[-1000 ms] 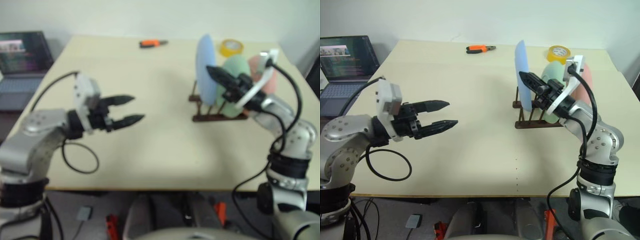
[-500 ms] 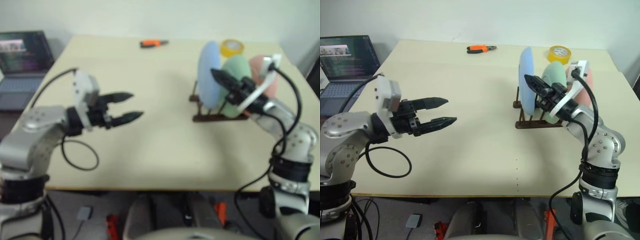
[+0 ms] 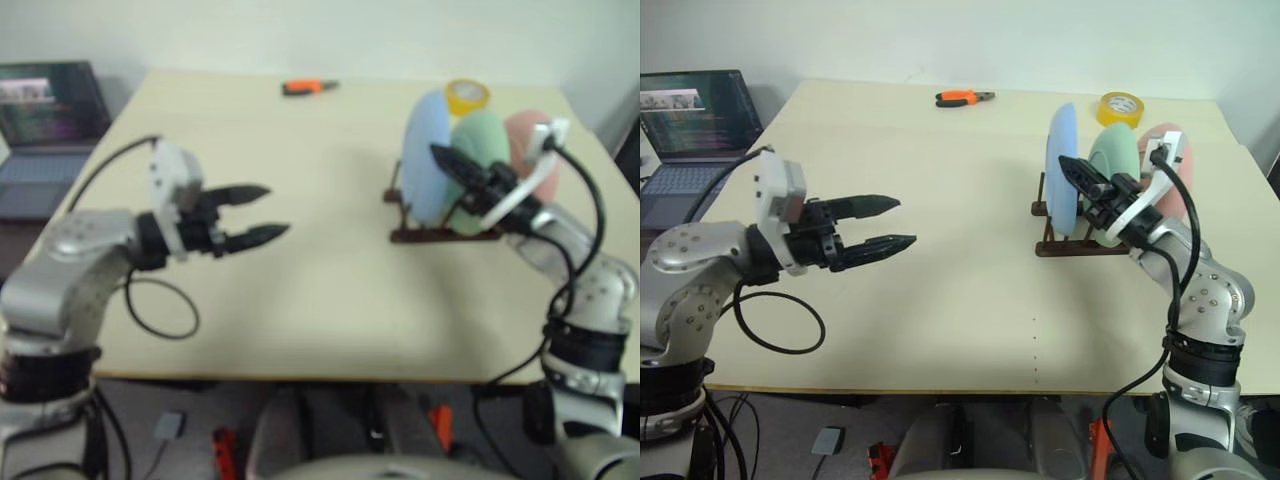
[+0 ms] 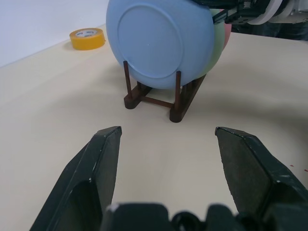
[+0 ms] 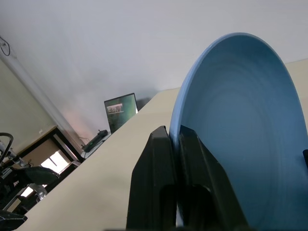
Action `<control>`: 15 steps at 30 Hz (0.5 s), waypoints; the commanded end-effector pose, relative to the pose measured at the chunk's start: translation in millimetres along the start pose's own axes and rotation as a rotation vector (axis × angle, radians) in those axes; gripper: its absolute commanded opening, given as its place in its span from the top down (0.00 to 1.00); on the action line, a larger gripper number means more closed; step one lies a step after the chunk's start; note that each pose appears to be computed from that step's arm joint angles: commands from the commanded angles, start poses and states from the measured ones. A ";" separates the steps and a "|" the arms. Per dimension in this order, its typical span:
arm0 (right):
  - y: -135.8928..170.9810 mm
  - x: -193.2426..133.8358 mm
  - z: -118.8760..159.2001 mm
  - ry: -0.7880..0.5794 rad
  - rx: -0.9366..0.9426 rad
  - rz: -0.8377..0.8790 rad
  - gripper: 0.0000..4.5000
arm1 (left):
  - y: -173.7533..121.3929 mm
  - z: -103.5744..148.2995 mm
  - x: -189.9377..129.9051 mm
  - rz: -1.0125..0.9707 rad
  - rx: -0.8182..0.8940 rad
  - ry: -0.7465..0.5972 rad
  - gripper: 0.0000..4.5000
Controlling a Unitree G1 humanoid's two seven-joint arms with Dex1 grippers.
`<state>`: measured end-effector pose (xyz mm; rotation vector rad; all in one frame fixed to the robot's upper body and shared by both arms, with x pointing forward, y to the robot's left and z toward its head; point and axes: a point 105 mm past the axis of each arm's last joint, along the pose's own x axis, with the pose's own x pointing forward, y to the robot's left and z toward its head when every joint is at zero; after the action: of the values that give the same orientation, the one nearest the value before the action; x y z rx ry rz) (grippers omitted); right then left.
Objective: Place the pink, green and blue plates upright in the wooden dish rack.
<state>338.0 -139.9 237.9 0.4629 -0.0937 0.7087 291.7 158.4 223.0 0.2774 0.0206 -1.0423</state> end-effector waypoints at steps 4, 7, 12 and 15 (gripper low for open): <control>2.3 0.9 2.7 -0.008 -0.041 0.002 0.54 | 2.5 10.6 -1.5 0.015 0.050 -0.019 0.23; -0.7 1.2 3.2 -0.011 -0.046 -0.018 0.32 | 2.1 10.4 -2.0 0.017 0.050 -0.017 0.23; 0.5 0.8 5.2 -0.011 -0.069 -0.011 0.18 | 1.9 9.7 -2.5 0.020 0.048 -0.017 0.23; 1.0 4.0 4.5 0.011 -0.117 -0.026 0.18 | 2.4 9.4 -2.3 0.021 0.047 -0.017 0.23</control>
<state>343.5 -140.7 229.7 0.3973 -0.0664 0.6693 293.1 159.9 222.3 0.2793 0.0240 -1.0316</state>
